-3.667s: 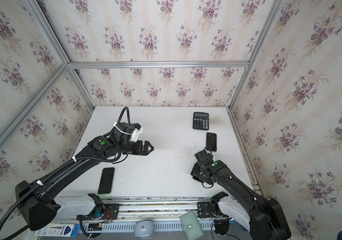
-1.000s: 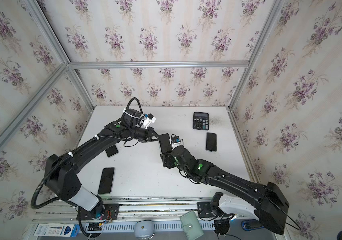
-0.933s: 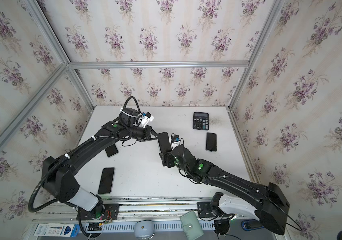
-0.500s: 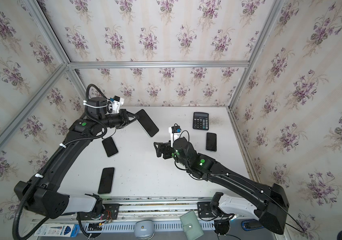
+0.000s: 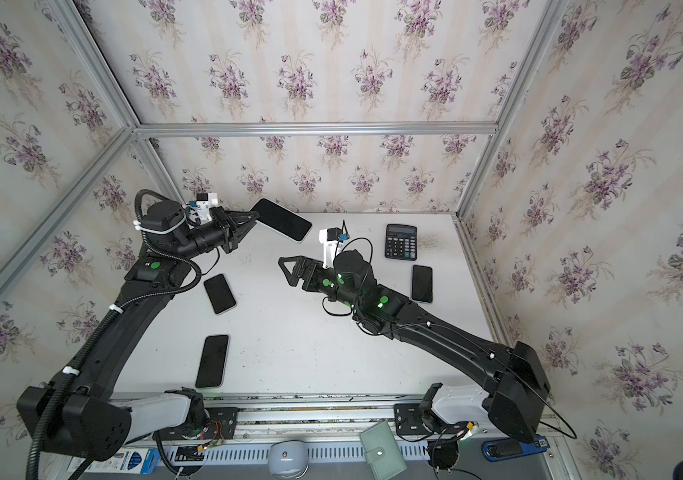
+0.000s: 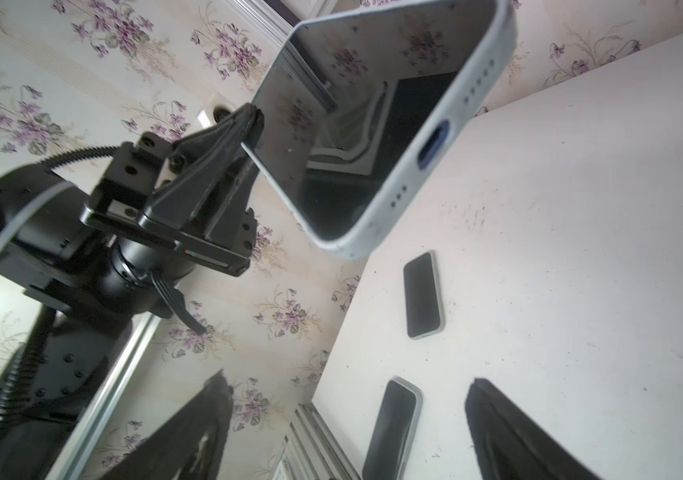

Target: Take the phone out of the phone case

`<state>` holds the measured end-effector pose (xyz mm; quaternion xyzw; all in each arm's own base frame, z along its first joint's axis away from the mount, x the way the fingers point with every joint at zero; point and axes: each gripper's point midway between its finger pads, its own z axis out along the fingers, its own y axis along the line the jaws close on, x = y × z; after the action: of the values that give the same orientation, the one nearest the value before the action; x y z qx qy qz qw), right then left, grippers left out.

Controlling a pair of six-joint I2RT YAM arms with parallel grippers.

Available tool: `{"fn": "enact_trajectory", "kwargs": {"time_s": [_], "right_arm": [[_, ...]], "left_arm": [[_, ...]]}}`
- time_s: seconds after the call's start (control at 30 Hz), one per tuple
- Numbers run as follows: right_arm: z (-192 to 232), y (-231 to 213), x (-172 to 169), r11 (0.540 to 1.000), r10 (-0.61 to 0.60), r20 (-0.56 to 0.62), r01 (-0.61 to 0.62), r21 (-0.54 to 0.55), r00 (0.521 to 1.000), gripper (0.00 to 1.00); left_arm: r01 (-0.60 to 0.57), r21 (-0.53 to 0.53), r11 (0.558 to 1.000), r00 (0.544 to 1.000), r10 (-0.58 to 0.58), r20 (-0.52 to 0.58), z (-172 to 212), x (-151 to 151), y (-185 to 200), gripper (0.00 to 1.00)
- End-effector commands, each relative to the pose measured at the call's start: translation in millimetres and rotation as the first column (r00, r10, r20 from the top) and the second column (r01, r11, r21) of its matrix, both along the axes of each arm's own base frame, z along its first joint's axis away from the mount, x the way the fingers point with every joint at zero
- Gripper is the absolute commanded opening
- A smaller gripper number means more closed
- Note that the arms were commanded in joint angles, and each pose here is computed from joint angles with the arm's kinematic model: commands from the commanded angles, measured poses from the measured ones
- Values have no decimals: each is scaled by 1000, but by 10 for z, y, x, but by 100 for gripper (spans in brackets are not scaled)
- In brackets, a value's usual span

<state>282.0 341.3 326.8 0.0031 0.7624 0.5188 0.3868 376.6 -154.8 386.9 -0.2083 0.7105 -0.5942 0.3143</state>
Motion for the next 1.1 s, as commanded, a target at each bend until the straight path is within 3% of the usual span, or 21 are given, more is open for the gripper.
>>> {"fn": "enact_trajectory", "kwargs": {"time_s": [0.0, 0.17, 0.63, 0.93, 1.07], "right_arm": [[315, -18, 61, 986, -9, 25, 5, 165, 1000, 87], [386, -211, 206, 949, -47, -17, 50, 313, 999, 73], [592, -132, 281, 917, -2, 10, -3, 398, 1000, 58], [590, -95, 389, 896, 10, -4, -7, 445, 1000, 32], [557, -85, 399, 897, 10, -10, -5, 441, 1000, 26]], "left_arm": [[19, -138, 990, 998, -9, 69, 284, -22, -1, 0], [20, -180, 983, 998, -9, 64, 221, -23, 10, 0], [20, -177, 984, 998, -8, 65, 147, -19, 10, 0], [22, -175, 984, 999, -13, 53, 85, -20, 4, 0], [21, -174, 985, 999, -12, 52, 76, -18, 4, 0]]}}
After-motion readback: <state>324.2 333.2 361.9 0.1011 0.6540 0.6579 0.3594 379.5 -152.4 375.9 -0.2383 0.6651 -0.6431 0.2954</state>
